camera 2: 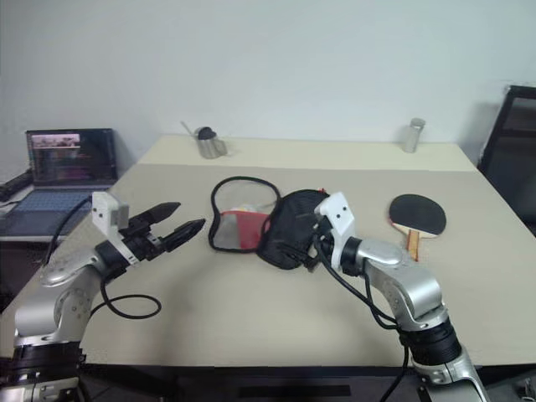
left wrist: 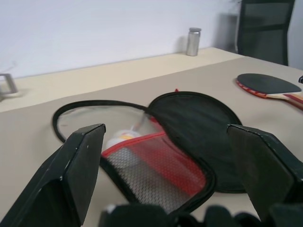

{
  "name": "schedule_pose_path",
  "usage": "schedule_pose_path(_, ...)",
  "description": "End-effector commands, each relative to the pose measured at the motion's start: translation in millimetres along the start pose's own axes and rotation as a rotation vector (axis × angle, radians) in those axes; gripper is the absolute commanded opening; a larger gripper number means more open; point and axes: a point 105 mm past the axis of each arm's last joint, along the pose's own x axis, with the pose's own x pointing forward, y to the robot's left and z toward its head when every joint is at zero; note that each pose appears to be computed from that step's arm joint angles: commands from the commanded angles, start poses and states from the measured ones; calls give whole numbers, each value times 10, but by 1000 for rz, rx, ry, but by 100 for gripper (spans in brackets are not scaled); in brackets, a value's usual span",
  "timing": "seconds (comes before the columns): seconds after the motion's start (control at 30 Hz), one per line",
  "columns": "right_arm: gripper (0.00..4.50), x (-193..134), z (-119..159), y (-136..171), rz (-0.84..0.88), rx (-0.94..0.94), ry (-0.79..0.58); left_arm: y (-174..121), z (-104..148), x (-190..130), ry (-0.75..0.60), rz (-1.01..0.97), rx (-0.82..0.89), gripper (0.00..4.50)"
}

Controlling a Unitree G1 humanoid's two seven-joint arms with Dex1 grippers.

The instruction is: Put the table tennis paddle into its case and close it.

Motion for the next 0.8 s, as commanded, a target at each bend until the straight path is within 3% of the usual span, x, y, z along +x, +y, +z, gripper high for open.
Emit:
schedule_pose_path(0.03, 450, -9, 94, -49, -38, -23, -27, -9, 138, 53, -39, -21, 54, 447)
schedule_pose_path(0.3, 450, 18, 24, -182, -118, 47, -8, -22, 160, 114, -31, -65, 101, 447)
schedule_pose_path(0.47, 450, 45, -247, -443, -255, 145, 112, -50, 176, 170, -9, -135, 132, 447)
schedule_pose_path(0.8, 450, 211, -519, -663, -374, 278, 170, 20, 229, 239, -19, -144, 150, 447)
